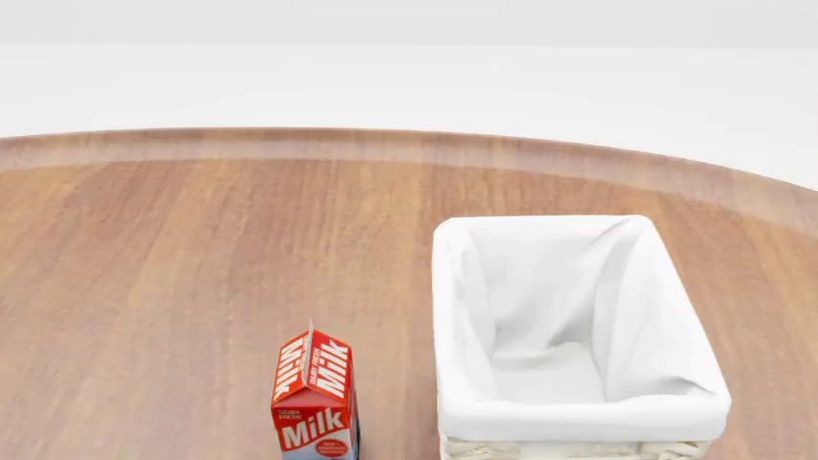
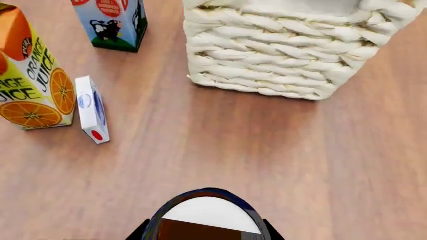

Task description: Pick up the alphabet soup and the tomato sauce, and put them in the basket.

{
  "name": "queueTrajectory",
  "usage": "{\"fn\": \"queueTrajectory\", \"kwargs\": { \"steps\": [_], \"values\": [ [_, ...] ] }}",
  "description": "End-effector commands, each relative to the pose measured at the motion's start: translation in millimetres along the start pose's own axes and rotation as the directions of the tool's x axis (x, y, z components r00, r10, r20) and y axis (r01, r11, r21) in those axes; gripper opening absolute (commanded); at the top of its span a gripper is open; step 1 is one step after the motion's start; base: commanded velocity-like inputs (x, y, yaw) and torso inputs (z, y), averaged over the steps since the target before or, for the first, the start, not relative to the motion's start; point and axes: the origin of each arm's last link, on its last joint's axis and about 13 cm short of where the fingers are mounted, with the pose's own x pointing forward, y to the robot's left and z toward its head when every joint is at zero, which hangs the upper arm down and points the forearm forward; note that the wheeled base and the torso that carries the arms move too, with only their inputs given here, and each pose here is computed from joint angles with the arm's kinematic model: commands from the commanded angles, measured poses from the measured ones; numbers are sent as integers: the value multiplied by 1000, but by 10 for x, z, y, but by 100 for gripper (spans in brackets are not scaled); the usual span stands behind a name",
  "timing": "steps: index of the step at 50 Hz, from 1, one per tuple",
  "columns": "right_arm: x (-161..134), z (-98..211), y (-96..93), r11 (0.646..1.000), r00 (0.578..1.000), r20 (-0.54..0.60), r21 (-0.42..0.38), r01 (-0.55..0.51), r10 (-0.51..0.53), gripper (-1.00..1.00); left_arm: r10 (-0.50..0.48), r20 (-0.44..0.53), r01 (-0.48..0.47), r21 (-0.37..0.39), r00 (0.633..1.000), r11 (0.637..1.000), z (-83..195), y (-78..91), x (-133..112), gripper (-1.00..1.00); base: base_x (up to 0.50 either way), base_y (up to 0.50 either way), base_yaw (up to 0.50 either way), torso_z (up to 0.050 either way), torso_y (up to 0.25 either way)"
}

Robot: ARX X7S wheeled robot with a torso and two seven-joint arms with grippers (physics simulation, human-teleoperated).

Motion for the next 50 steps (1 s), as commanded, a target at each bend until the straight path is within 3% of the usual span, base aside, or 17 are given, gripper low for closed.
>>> {"fn": "queueTrajectory", "kwargs": {
  "steps": [1, 24, 40, 50],
  "values": [
    [-138, 312, -52, 998, 990, 137, -58, 38, -30, -100, -2, 0, 2, 1, 1000, 1000, 1, -1, 3, 100, 0, 0, 0, 0, 0],
    [-397, 1159, -84, 986, 905, 424, -129, 104, -40, -100, -9, -2, 9, -2, 1000, 1000, 3, -18, 16, 100, 0, 0, 0, 0, 0],
    [-410, 1791, -149, 982, 812, 579, -108, 157, -66, -100, -13, -6, 13, 1, 1000, 1000, -15, -24, 17, 100, 0, 0, 0, 0, 1],
    [-393, 2174, -331, 984, 752, 651, -44, 170, -101, -100, -10, -12, 10, 3, 1000, 1000, -26, -16, 8, 100, 0, 0, 0, 0, 0]
  ]
}}
